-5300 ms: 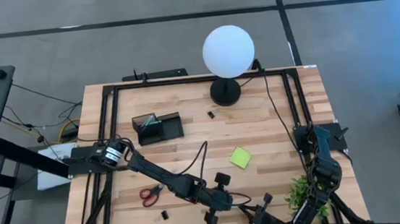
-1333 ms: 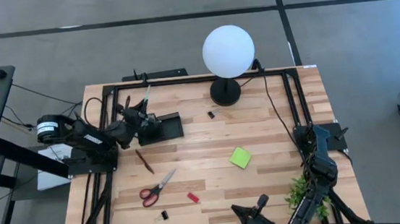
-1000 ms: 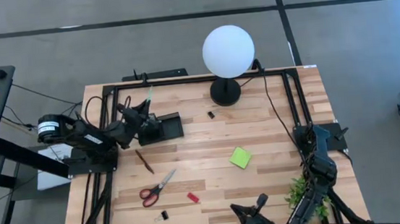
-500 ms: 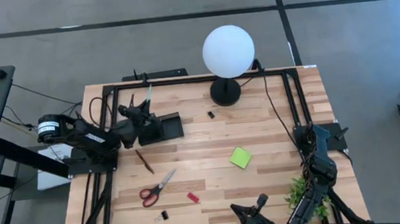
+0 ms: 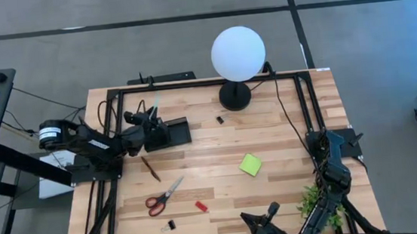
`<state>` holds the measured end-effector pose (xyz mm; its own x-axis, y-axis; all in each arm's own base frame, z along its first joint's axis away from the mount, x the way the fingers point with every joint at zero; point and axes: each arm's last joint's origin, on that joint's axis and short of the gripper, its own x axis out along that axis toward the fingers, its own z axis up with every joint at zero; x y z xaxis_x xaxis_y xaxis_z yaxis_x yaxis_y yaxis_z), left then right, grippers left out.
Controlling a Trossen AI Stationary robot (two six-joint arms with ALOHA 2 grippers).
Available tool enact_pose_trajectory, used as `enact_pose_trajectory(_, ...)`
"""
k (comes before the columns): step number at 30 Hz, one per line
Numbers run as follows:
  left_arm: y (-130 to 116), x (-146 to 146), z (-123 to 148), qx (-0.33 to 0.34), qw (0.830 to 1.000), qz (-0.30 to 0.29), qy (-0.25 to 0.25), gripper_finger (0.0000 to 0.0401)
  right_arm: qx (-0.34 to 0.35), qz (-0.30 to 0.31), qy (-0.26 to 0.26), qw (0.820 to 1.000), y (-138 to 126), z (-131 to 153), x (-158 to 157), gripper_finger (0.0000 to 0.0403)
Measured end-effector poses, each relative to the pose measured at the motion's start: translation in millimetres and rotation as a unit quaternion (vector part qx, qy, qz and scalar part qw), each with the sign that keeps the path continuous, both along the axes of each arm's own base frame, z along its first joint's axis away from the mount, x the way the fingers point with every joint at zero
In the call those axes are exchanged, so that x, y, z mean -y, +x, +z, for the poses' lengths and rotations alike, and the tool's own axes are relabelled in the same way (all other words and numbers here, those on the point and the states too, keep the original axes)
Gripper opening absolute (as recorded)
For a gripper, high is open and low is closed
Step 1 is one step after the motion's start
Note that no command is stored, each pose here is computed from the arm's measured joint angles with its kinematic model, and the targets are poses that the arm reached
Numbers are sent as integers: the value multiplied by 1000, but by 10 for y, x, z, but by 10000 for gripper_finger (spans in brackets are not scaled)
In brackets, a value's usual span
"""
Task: Pick and place office supplies into organizer
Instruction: Put the blue pencil into the black desk organizer
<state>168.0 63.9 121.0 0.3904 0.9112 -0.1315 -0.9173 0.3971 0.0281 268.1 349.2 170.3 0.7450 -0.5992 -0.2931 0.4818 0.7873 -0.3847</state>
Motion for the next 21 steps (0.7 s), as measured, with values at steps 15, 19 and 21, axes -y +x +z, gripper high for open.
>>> enact_pose_trajectory(15, 21, 58, 100, 33, 999, -7, 29, 12, -2, -6, -2, 1000, 47, 0, 38, 15)
enact_pose_trajectory(19, 48, 144, 254, 74, 995, -28, 67, 10, -3, -5, -4, 1000, 42, 1, 36, 16)
enact_pose_trajectory(21, 49, 192, 315, 97, 992, -32, 78, 10, -4, -5, -4, 1000, 42, 0, 36, 16)
